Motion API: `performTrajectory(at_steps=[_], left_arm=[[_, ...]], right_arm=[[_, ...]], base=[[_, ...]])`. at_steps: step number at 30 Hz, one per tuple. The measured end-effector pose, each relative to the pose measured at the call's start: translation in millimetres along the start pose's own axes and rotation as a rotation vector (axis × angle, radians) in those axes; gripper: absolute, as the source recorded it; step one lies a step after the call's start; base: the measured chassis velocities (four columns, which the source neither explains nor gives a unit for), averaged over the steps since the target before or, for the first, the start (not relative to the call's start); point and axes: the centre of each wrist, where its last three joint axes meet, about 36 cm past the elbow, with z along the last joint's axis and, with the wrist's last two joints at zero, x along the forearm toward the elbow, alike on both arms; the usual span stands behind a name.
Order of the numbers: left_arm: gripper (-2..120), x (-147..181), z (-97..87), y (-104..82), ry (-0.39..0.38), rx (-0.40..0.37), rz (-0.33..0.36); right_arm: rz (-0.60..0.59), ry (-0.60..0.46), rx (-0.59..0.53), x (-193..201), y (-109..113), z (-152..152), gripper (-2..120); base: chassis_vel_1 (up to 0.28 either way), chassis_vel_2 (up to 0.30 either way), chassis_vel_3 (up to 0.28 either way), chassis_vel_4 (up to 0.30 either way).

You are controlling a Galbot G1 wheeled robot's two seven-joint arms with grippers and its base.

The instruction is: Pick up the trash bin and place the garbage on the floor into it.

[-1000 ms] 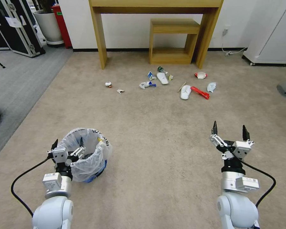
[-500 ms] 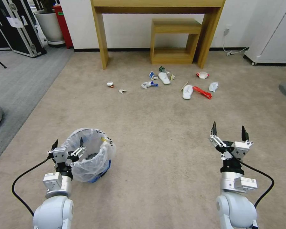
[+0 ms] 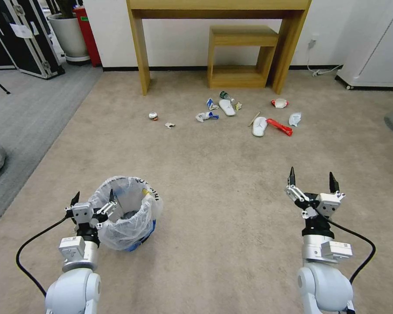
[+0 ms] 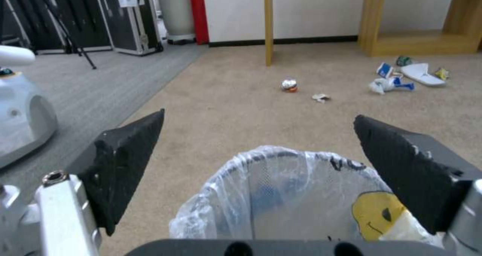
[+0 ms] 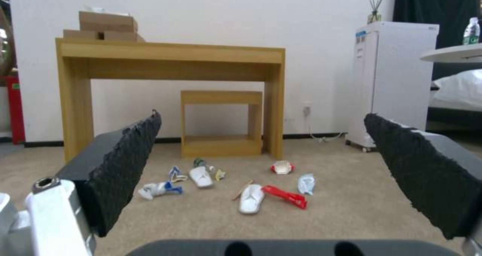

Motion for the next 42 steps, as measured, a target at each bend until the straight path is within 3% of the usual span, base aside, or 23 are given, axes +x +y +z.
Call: performTrajectory(at_steps=[18, 24, 34, 42], left_arm=[[100, -1, 1.4, -1.1, 0.003, 0.003, 0.001], [100, -2, 4.0, 0.7, 0.041, 0.006, 0.007], [100, -11, 0.0, 23.1, 0.271, 0.134, 0.040], [100, -25, -21.6, 58.7, 0.440, 0.102, 0.061]], right_arm=[[0.006, 0.007, -0.008, -1, 5, 3, 100], [0.010, 0.013, -0.011, 0, 8, 5, 100], [0.005, 0.015, -0.015, 1, 2, 2, 100], [0.006, 0.018, -0.017, 3, 2, 1, 100]], base=[[-0.138, 0.143, 0.137, -0.141], [0.000, 0.000, 0.000, 0.000], [0.000, 0.000, 0.000, 0.000], [0.000, 0.000, 0.000, 0.000]])
